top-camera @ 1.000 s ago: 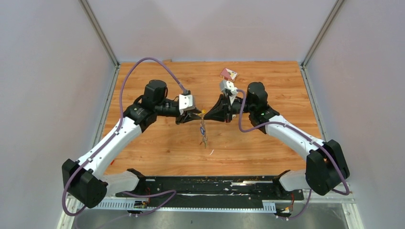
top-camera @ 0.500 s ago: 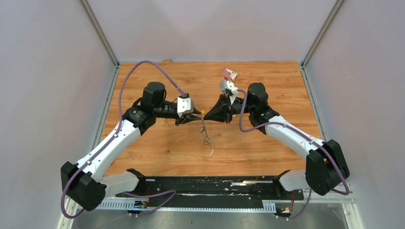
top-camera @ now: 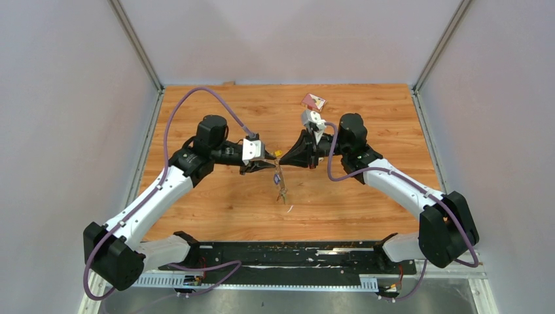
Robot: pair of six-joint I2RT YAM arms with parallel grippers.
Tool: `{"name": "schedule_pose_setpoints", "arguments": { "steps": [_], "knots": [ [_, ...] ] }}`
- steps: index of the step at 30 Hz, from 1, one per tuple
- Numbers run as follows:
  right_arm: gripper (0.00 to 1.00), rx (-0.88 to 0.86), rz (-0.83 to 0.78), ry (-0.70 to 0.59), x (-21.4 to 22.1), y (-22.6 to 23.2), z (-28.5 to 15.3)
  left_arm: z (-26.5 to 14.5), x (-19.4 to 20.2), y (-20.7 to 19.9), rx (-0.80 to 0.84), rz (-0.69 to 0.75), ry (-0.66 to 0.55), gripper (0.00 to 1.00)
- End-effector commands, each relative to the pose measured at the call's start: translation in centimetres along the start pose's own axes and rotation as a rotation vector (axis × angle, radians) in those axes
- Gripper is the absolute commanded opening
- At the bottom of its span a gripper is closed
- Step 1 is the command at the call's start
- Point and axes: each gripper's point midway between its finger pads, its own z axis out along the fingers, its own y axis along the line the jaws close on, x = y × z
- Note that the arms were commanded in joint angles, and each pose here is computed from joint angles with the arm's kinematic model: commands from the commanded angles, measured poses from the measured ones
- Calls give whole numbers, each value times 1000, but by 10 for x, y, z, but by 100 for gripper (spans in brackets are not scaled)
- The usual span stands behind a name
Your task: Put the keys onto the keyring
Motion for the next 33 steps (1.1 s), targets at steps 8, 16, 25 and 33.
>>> {"name": "schedule_pose_setpoints", "arguments": {
  "steps": [8,16,25,33],
  "knots": [
    [0,22,-80,-19,-16,-6,0,-1,-19,-8,36,-4,-78,31],
    [0,39,-85,-19,-16,-9,-1,4,-16,-7,31,-64,-87,26],
    [0,37,-79,-15,-13,-9,0,9,-15,3,6,-118,-98,15],
    [1,39,-100,-10,-13,-10,0,8,-10,8,-33,-139,-67,0]
  ]
}}
